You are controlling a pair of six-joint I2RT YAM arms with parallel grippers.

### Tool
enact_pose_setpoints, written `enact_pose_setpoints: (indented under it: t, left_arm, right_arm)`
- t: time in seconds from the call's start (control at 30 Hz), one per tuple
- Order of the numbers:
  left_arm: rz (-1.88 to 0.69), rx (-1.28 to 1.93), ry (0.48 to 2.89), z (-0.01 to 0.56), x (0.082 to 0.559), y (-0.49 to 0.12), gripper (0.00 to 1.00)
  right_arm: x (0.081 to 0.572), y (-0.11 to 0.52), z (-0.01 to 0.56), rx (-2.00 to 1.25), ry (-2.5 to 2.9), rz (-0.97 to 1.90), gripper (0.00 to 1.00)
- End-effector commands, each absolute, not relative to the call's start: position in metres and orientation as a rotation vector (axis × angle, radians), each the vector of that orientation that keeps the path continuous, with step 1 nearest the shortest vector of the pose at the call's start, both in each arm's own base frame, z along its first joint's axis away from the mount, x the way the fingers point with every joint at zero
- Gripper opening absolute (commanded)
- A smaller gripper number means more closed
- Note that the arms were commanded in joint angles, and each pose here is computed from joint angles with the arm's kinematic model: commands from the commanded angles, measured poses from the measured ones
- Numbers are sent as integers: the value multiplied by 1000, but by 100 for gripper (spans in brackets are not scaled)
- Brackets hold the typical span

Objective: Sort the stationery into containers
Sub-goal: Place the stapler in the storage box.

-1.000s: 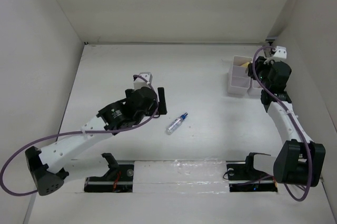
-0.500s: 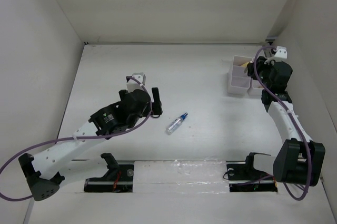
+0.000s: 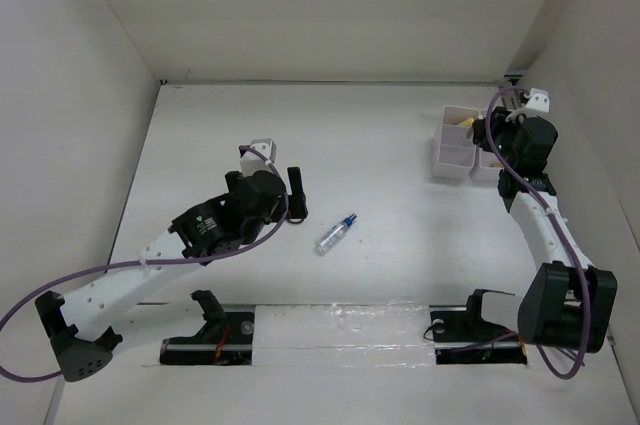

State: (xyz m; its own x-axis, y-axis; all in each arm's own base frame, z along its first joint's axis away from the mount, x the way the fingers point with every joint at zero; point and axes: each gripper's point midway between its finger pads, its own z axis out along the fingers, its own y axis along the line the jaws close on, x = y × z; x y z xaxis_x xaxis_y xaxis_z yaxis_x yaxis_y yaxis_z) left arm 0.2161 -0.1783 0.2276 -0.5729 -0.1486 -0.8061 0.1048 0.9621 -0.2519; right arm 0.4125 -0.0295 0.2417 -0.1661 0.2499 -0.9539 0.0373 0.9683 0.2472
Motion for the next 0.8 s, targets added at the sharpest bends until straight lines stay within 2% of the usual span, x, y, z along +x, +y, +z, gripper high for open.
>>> enact_pose_setpoints:
  t: [0.0, 0.43, 0.77]
  left_arm:
    - [-322, -37, 2134, 230, 217, -174, 100]
    - [-384, -28, 2113, 241, 211, -173, 100]
    - [-447, -37, 2078, 250, 205, -171, 100]
  right_arm:
    - [418, -34, 274, 210, 1628, 181, 0]
    - [426, -24, 277, 142, 1556, 230, 0]
    - [460, -19, 249, 98, 1559, 286, 0]
